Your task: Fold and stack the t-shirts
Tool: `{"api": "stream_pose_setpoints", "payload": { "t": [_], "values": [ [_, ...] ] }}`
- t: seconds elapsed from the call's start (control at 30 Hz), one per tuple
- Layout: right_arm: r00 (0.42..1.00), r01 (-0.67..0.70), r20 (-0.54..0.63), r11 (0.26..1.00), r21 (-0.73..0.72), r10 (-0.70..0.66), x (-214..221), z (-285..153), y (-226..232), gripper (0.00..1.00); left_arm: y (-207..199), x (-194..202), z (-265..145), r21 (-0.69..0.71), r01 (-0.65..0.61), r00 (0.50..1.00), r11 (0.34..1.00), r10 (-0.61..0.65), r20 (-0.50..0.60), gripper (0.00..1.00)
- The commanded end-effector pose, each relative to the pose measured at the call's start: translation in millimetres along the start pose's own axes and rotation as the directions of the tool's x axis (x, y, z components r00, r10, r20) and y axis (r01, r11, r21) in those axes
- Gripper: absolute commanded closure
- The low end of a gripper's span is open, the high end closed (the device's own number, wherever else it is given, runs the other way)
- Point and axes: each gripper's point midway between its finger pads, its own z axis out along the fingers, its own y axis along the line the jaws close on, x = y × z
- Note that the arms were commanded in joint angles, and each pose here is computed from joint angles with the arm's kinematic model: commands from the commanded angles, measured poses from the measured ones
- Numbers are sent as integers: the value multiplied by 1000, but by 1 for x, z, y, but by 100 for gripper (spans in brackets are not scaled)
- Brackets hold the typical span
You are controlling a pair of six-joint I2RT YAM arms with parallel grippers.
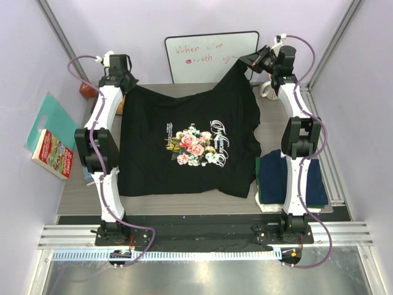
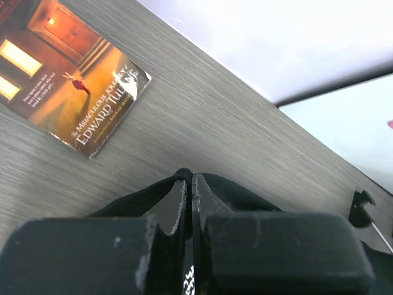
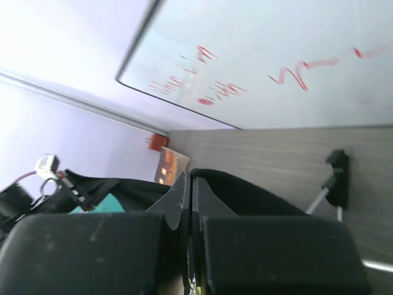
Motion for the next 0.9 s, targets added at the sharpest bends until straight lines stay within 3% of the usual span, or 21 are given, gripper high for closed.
{"api": "stream_pose_setpoints", "payload": {
  "t": [0.0,0.43,0.87],
  "values": [
    [998,44,53,992,-121,-38,-20,1,37,99,16,-13,7,-58,-7,1000,998,8,24,100],
    [997,38,70,995,-88,-31,-45,-25,25,99,51,-49,1,-147,23,994,989,-8,106,100],
    [1000,26,-13,999,22,-26,-17,-34,-25,99,87,-48,39,-174,22,998,984,-10,69,100]
  ]
}}
